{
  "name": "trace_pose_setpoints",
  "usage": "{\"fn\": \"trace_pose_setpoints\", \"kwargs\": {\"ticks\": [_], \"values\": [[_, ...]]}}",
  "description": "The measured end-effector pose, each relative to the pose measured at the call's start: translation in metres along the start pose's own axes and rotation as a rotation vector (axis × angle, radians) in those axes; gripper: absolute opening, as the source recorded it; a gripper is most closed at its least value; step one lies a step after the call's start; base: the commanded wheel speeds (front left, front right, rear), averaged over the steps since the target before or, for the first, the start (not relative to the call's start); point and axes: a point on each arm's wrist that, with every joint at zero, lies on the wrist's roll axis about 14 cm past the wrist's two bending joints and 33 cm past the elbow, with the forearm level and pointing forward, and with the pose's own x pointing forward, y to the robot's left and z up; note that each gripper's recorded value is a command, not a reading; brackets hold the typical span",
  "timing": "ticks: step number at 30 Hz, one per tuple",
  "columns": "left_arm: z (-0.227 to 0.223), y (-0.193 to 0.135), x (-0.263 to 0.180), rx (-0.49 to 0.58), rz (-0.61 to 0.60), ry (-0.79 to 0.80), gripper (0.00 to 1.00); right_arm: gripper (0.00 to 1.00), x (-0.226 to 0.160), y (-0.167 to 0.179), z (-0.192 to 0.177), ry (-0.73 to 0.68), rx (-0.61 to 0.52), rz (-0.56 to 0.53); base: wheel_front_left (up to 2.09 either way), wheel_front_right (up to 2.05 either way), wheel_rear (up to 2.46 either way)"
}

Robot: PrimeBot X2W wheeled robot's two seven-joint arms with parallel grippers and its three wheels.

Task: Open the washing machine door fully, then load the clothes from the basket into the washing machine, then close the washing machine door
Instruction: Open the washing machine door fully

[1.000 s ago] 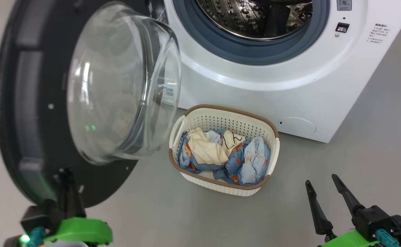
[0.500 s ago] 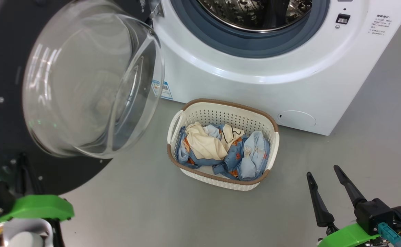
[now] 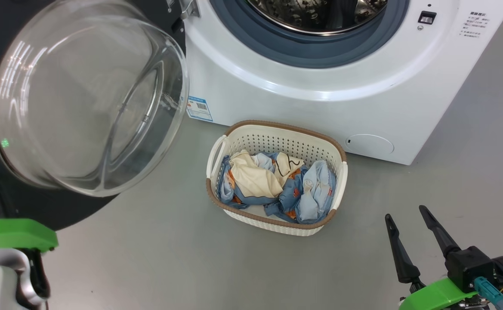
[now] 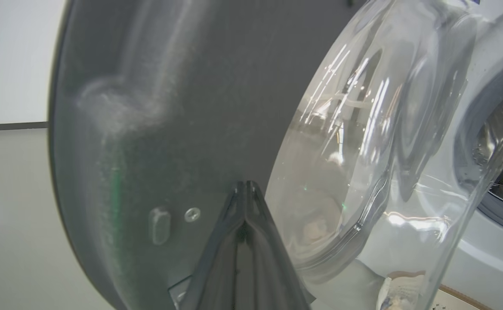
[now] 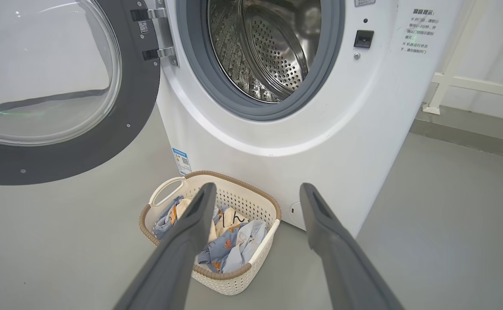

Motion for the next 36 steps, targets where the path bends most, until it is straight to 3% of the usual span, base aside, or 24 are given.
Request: {"fn": "trace_pose_setpoints", "kwargs": {"ticks": [20, 29, 36], "values": [[0.006, 0.014, 0.02, -0.003, 0.027, -0.001, 0.0, 1.0, -0.006, -0.007, 0.002, -0.002, -0.006, -0.023, 0.0, 0.0, 0.0], [0.004, 0.012, -0.01, -0.021, 0.025, -0.044, 0.0, 1.0, -0.01, -0.008, 0.009, -0.019, -0.015, -0.03, 0.0, 0.0, 0.0], [0.002, -0.014, -0.044, 0.004, -0.065, -0.073, 0.0, 1.0, -0.016, -0.01, 0.017, -0.039, -0.024, -0.043, 0.0, 0.0, 0.0]]}}
